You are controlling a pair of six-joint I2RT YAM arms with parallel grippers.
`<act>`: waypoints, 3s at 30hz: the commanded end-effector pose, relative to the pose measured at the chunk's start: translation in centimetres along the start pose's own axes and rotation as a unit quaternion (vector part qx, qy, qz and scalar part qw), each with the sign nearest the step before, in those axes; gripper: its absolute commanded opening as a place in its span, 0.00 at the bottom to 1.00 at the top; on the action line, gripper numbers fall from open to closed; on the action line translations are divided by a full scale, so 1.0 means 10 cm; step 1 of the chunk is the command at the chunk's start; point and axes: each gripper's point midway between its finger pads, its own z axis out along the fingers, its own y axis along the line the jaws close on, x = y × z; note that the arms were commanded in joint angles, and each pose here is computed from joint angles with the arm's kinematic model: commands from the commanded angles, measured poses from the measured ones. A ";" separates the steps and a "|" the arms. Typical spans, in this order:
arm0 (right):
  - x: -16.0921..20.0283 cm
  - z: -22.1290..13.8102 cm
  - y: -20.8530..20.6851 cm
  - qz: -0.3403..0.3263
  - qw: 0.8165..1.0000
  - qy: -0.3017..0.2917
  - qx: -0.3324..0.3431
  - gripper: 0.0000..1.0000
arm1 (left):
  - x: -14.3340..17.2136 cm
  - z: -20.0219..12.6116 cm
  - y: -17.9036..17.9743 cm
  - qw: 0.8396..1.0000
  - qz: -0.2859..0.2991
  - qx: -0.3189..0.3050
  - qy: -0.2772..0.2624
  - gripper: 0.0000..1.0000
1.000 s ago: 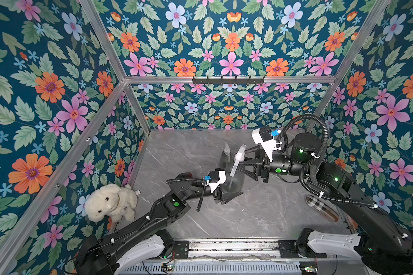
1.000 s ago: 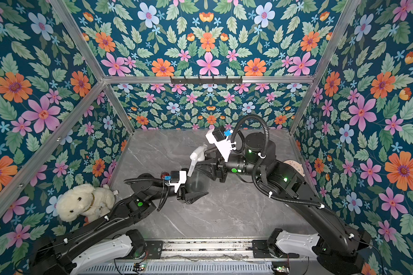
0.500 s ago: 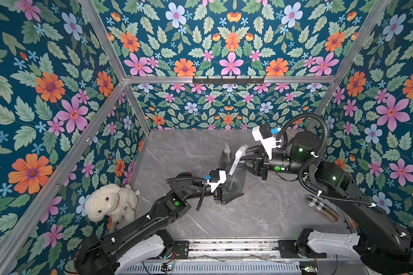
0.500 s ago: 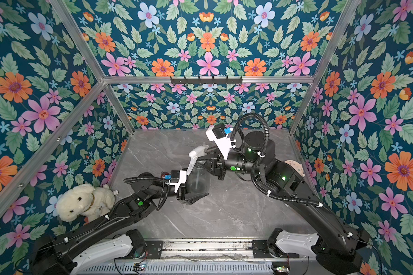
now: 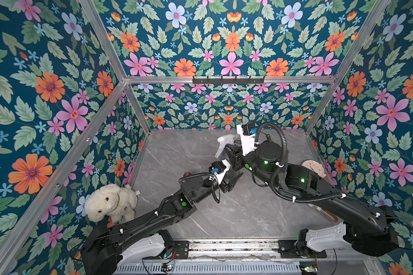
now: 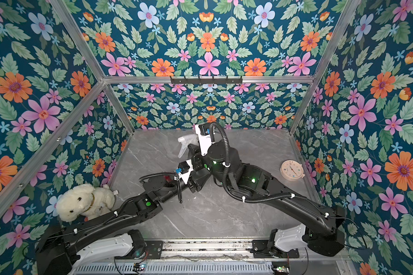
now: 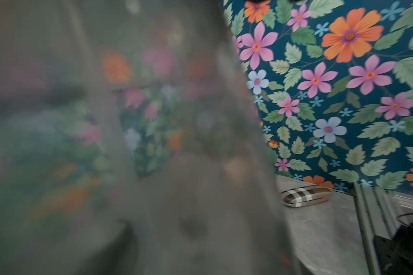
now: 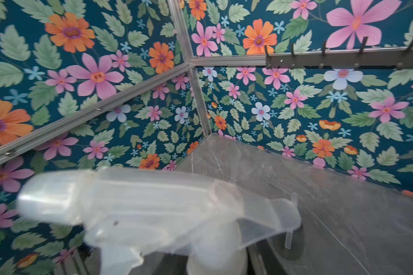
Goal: Attach spray nozzles to spray bottles
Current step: Screw the spray nozzle on the spray bottle, then place the spray bottle at the center of the board.
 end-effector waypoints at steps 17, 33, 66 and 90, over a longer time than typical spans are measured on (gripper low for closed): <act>-0.30 -1.27 0.15 -0.005 0.948 -0.009 -0.317 0.65 | -0.45 -0.43 -0.41 0.974 -0.010 0.209 -0.086 0.00; -0.29 -0.90 0.29 -0.012 0.934 0.049 -0.354 0.34 | -0.40 -0.43 -0.62 0.948 -0.044 0.308 -0.063 0.00; 0.39 -0.21 0.16 0.009 0.992 0.051 -0.113 0.00 | -0.24 -0.07 0.14 0.998 0.008 -0.030 -0.046 0.75; 0.62 -0.24 -1.06 0.032 0.999 0.009 0.042 0.00 | -0.04 -0.14 0.15 0.999 -0.008 -0.035 -0.033 1.00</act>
